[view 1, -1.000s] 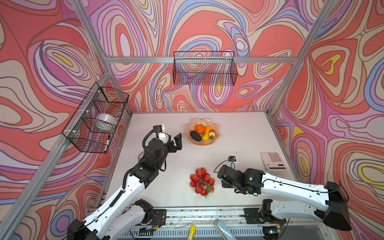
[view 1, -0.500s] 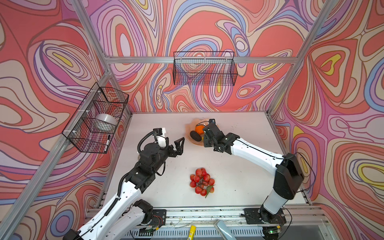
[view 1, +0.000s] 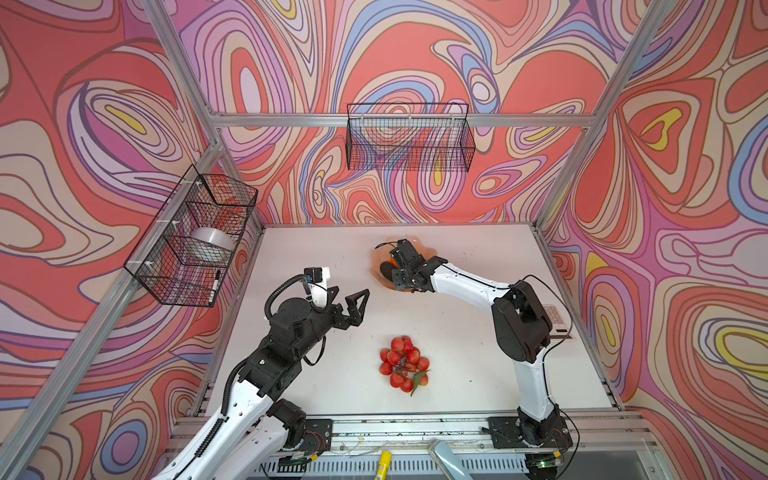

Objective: Place and organize the fake fruits in the fruit bowl
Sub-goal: 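Place the tangerine in the bowl nearest the robot and release it, then grasp the strawberry bunch by its stems with the right gripper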

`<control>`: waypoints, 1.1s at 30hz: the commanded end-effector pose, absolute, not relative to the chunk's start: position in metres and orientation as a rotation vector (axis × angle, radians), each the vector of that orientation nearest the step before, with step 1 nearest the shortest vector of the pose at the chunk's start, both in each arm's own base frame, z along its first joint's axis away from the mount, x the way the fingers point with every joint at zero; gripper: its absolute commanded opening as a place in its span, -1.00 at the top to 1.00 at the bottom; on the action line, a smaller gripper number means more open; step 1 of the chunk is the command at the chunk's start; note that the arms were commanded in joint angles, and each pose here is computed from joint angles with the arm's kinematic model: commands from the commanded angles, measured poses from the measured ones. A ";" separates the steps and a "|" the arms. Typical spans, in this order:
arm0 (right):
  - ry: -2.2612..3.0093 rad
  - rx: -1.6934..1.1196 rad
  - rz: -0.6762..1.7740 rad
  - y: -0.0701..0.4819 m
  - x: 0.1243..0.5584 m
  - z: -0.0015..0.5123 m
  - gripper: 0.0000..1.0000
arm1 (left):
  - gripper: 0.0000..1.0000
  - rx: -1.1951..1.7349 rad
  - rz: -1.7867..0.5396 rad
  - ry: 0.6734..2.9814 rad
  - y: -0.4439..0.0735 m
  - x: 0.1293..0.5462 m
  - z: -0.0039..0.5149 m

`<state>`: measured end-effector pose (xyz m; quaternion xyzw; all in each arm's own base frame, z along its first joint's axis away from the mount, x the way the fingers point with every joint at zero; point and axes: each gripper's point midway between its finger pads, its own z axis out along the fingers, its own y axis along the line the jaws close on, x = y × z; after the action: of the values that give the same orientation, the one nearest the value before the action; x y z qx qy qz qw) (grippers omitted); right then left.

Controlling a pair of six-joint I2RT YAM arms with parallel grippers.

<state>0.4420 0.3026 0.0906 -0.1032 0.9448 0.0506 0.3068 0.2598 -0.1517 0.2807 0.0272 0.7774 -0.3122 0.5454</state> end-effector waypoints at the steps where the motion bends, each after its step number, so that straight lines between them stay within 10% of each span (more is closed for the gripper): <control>1: 2.512 -0.241 0.160 0.304 0.443 0.088 0.16 | -1.00 0.061 -0.738 1.867 -0.148 0.254 0.274; 5: 2.500 -0.218 0.176 0.302 0.444 0.097 -0.24 | -1.00 0.047 -0.697 1.857 -0.141 0.256 0.277; 14: 2.384 -0.164 0.267 0.284 0.424 0.158 -0.38 | -1.00 0.033 -0.688 1.858 -0.140 0.257 0.273; 33: 2.205 -0.864 0.821 0.314 0.174 0.167 -0.27 | -1.00 0.015 -0.686 1.899 -0.139 0.257 0.258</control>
<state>0.1862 0.3026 0.1616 -0.2912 0.8557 0.2929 0.3118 0.2573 -0.1433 0.2611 0.0159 0.7925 -0.2932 0.5345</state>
